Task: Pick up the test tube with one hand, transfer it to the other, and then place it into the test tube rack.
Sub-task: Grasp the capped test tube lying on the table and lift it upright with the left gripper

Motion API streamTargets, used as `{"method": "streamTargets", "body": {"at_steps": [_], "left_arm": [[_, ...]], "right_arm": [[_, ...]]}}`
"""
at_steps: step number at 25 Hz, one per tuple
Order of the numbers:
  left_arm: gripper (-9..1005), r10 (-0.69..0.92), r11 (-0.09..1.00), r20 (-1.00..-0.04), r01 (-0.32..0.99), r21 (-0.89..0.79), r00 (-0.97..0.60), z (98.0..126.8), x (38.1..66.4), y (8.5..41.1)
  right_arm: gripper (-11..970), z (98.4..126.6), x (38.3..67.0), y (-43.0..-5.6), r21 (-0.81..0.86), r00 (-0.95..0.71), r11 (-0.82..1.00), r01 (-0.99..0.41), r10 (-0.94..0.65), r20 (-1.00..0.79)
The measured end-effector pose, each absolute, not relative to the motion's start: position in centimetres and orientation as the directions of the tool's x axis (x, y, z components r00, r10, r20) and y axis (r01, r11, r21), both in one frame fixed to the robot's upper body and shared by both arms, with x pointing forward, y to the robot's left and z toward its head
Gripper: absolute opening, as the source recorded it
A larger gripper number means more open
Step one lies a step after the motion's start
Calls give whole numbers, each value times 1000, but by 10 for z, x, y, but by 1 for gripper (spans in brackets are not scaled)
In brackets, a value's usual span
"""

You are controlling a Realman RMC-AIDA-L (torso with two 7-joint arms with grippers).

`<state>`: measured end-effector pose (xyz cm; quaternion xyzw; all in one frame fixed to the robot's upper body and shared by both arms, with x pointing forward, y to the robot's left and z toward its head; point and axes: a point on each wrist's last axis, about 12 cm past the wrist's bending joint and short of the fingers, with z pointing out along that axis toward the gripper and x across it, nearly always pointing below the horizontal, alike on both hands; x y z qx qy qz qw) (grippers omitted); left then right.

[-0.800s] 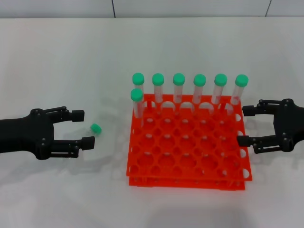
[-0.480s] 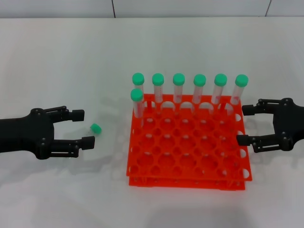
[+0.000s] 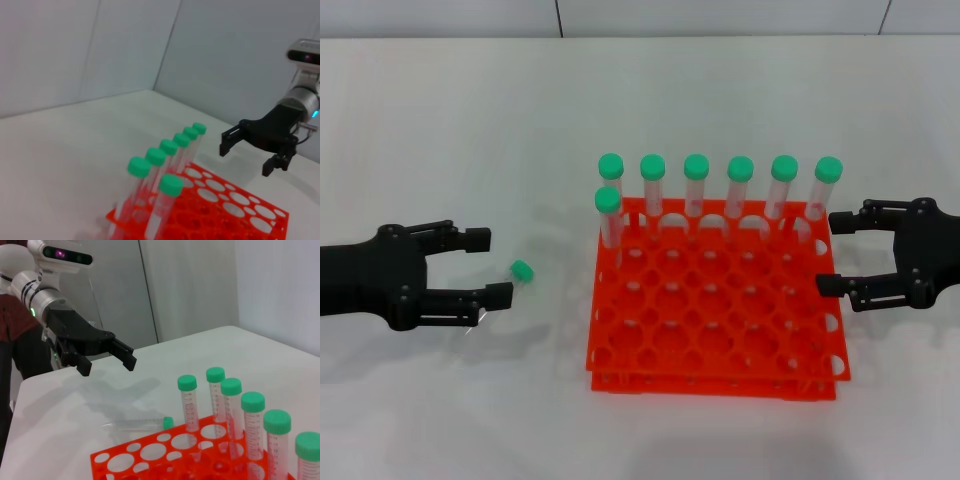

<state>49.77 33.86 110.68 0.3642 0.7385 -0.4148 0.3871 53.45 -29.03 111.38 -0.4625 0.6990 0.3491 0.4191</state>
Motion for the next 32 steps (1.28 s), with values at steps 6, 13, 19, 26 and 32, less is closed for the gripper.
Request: {"method": "streamTargets", "body": {"at_steps": [6, 13, 19, 26, 32], "left_arm": [[885, 245, 443, -817, 810, -385, -522, 1116, 500, 353], [885, 298, 555, -676, 698, -452, -675, 1115, 508, 364], [885, 304, 640, -562, 602, -478, -769, 1113, 523, 361], [885, 337, 662, -512, 585, -468, -790, 1116, 536, 352], [884, 425, 643, -453, 613, -458, -784, 1117, 544, 338]], "right_arm": [[824, 1113, 534, -288, 103, -221, 329, -939, -346, -912], [821, 1113, 535, -284, 103, -220, 334, -937, -334, -916], [818, 1115, 538, -281, 97, -210, 330, -939, -327, -922], [814, 1119, 539, -279, 97, -201, 328, -940, -299, -933], [811, 1120, 540, -278, 95, -196, 324, -941, -295, -935]]}}
